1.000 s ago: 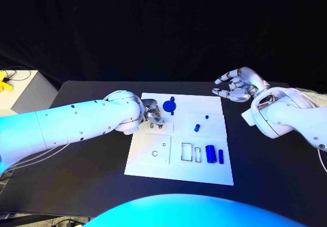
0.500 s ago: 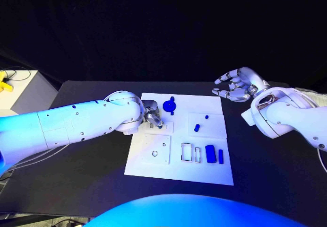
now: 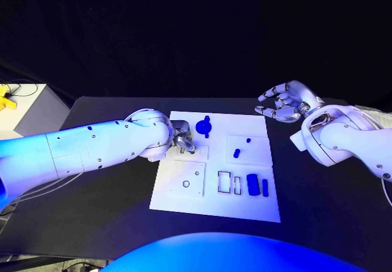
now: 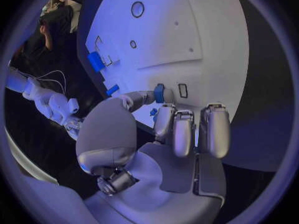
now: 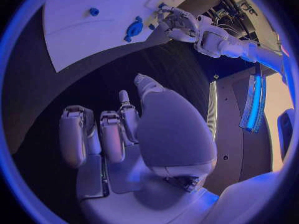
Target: Assemble the parts on the task board
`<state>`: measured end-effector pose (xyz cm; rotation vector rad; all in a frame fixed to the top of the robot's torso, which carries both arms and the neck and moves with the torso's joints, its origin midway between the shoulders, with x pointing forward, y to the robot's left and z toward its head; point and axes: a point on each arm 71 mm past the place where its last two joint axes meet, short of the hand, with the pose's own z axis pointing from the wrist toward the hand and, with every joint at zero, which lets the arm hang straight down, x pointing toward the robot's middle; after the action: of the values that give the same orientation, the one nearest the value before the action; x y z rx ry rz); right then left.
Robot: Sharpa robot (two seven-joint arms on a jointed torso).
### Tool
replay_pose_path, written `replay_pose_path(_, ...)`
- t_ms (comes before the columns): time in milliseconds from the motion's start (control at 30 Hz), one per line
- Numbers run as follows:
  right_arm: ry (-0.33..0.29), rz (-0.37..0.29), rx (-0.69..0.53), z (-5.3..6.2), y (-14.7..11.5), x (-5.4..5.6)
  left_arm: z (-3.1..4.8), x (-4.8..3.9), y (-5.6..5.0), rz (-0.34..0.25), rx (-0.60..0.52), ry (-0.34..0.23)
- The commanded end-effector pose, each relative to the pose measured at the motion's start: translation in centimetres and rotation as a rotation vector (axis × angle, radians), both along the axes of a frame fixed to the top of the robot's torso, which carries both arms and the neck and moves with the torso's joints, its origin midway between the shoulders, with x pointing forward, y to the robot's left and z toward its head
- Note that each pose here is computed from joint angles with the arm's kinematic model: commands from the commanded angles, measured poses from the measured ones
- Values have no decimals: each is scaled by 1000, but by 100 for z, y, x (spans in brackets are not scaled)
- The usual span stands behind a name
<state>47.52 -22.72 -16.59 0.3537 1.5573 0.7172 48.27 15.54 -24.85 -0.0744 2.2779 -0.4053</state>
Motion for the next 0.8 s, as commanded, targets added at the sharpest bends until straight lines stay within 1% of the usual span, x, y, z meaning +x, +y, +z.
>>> replay_pose_path(33,-1,11,-6,-1,11,-7,-33,-25,-10,-22,21,11)
replay_pose_path(400,-2,10,-6,0,5,-7,-31,-38,-14,-33,29,9)
replay_pose_path(800,-2,9,-6,1,1,-10,-46,-64,-40,-39,18,38)
